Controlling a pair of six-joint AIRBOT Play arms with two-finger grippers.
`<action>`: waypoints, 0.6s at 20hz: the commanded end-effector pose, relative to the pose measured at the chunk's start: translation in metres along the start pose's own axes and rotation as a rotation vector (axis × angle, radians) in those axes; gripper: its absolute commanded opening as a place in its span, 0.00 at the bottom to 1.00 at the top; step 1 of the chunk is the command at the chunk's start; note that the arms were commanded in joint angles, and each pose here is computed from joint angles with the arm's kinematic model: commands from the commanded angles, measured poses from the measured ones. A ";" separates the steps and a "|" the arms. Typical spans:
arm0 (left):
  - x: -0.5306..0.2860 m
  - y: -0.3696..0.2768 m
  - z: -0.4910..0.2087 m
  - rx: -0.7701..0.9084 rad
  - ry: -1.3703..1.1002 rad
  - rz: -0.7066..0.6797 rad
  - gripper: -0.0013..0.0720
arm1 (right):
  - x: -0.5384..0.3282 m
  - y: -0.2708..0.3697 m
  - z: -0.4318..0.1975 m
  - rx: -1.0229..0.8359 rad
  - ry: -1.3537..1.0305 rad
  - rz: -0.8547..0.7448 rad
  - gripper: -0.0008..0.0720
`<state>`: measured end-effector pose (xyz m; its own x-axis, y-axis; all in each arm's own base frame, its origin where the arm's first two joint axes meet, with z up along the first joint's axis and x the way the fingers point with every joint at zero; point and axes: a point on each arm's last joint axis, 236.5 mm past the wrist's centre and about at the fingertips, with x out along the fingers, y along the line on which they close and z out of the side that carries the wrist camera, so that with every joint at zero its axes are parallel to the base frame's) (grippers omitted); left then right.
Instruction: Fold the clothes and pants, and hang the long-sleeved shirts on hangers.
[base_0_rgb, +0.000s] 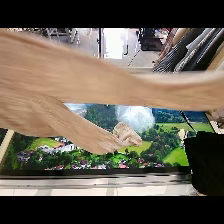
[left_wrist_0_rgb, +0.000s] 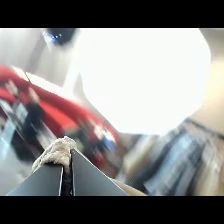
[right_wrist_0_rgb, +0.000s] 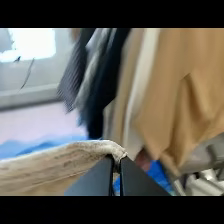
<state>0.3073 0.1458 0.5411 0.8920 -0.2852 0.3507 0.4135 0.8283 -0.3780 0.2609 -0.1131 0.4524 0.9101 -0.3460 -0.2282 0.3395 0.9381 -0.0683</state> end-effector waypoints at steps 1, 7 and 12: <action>-0.059 0.000 0.067 0.168 -0.188 0.227 0.04 | -0.025 -0.028 0.024 -0.035 -0.072 -0.124 0.03; -0.057 0.112 -0.030 0.060 0.173 0.460 0.03 | 0.051 0.069 -0.072 0.095 0.297 0.359 0.03; -0.007 0.238 -0.234 -0.208 0.525 0.486 0.03 | 0.168 0.137 -0.233 0.186 0.594 0.420 0.03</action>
<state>0.3798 0.2401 0.3630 0.9880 -0.0886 -0.1264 0.0063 0.8416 -0.5400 0.3631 -0.0594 0.2699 0.7766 0.1063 -0.6210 0.0477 0.9729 0.2263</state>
